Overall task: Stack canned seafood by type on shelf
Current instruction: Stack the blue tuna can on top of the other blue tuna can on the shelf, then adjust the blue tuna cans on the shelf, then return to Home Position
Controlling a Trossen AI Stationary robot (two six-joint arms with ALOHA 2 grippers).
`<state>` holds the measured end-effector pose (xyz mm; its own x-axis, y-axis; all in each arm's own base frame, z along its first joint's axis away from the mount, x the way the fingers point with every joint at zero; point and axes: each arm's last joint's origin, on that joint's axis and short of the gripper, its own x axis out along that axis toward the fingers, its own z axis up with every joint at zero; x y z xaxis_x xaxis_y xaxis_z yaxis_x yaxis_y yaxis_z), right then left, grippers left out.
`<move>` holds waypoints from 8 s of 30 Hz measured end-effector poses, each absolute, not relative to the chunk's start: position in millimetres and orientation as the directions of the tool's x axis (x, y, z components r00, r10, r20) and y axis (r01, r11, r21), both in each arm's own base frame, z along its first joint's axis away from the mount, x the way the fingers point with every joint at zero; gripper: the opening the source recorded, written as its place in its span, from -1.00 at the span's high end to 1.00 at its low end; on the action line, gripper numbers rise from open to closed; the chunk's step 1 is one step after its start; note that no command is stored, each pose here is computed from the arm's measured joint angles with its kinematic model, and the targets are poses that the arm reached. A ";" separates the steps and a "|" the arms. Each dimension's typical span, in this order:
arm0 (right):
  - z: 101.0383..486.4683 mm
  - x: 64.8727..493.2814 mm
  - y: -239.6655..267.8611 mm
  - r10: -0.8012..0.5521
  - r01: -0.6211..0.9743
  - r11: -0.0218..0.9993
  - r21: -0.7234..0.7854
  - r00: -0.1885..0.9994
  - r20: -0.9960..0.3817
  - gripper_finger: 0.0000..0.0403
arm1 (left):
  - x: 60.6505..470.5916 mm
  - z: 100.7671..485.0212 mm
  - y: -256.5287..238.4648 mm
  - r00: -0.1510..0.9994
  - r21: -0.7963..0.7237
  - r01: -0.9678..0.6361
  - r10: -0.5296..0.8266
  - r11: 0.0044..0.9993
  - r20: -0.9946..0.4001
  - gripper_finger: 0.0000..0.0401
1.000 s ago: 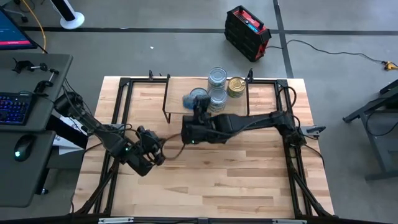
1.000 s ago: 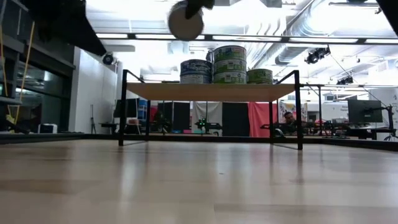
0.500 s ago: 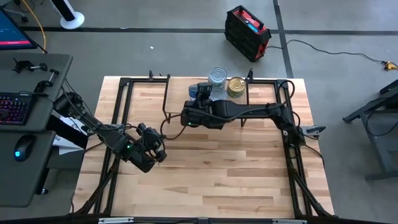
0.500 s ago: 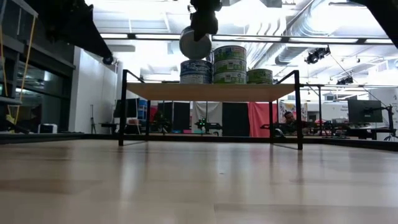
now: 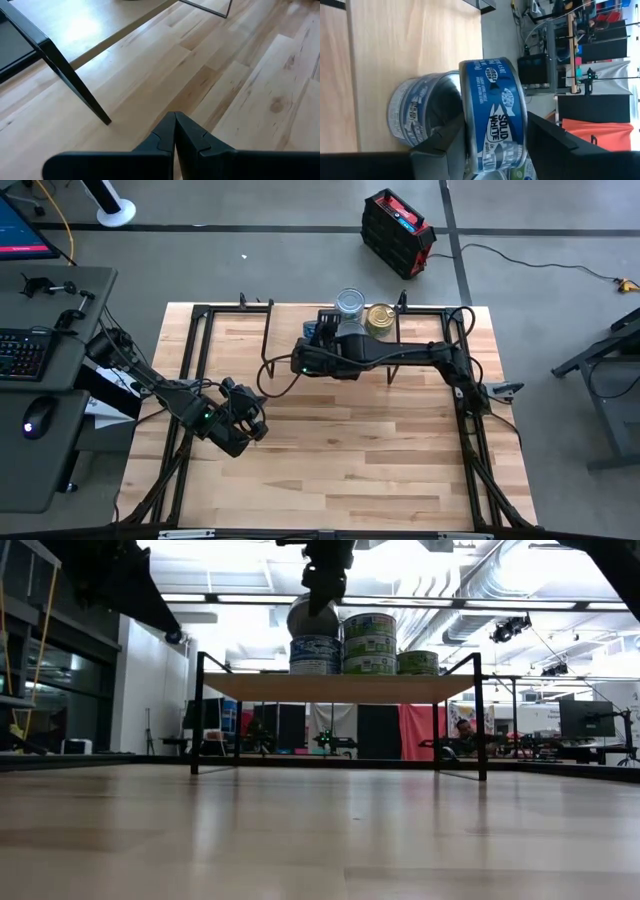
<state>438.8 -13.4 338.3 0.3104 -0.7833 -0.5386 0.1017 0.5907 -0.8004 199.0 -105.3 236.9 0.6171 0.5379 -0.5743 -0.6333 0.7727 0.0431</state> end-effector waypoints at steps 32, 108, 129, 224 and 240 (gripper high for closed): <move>364.3 436.6 -0.9 -0.704 0.204 0.689 -0.695 0.417 -0.575 -0.65 | 198.7 236.8 -105.1 0.615 0.048 -0.632 0.539 0.773 -0.575 1.00; 322.2 405.4 64.1 -0.654 0.677 0.638 -0.368 0.224 -0.722 1.00 | 203.1 235.6 -98.7 0.591 0.055 -0.628 0.522 0.776 -0.614 1.00; 264.7 399.9 24.8 -0.653 0.796 0.590 0.134 0.568 -0.501 1.00 | 202.8 235.3 -98.9 0.588 0.058 -0.618 0.510 0.784 -0.628 1.00; 384.2 211.5 82.0 -0.255 0.621 0.741 0.257 0.614 -0.747 1.00 | 115.3 166.4 2.3 0.966 -0.541 -0.228 0.257 0.810 -0.023 1.00; 262.5 194.1 37.1 -0.058 0.275 0.827 0.491 0.909 -0.412 1.00 | 115.0 161.0 2.2 0.964 -0.529 -0.254 0.253 0.810 -0.076 1.00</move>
